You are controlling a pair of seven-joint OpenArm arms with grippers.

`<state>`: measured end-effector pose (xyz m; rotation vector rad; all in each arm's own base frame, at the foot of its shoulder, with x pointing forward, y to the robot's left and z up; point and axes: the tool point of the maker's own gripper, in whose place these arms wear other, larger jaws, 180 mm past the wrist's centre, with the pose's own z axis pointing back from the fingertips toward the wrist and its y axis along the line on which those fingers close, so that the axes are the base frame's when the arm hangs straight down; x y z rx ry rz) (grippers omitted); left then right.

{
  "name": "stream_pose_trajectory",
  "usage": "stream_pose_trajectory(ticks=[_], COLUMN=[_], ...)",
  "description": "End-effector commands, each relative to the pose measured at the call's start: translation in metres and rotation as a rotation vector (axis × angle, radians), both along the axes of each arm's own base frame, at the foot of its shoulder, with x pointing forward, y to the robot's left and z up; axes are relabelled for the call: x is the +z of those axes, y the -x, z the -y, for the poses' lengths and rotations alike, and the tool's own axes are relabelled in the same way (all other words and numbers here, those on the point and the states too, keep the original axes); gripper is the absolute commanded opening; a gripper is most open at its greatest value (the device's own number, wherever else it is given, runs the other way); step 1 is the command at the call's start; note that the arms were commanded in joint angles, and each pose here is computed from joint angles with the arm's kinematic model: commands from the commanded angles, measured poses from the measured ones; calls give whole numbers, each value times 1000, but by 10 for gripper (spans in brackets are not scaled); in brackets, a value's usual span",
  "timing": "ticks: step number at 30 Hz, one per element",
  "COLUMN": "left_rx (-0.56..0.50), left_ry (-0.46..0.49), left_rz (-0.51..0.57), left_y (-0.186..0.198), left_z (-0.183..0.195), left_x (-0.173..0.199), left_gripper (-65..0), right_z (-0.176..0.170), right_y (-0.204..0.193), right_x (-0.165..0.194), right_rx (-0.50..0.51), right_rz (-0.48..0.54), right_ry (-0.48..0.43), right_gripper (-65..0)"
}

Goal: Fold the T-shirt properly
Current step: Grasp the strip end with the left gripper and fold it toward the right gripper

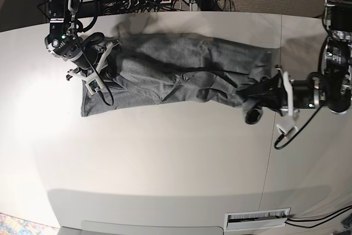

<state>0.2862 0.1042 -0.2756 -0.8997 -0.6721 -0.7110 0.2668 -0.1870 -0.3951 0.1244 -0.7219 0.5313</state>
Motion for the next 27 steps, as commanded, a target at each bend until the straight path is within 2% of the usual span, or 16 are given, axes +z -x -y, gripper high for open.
stream_pose_trajectory(ticks=[1, 9, 18, 19, 21, 23, 27], left_rx=[-1, 15, 156, 162, 164, 164, 145], left_ry=[45, 272, 204, 200, 201, 202, 210], left_rz=[47, 3, 15, 14, 8, 8, -13], left_y=[-6, 6, 7, 8, 9, 9, 14], left_z=[5, 59, 64, 64, 63, 64, 65], left_x=[17, 16, -24, -26, -28, -28, -28], left_gripper=[-650, -650, -650, -625, -503, -430, -427], right_z=[7, 7, 7, 6, 6, 5, 5], right_y=[-2, -2, -2, -3, -3, -4, -7], right_x=[2, 2, 2, 2, 3, 4, 6], right_rx=[-2, -2, -2, -2, -2, -1, 0], right_rz=[0, 2, 2, 4, 8, 16, 26], right_ry=[32, 31, 32, 30, 28, 24, 22], right_gripper=[-650, -650, -650, -650, -650, -650, -650])
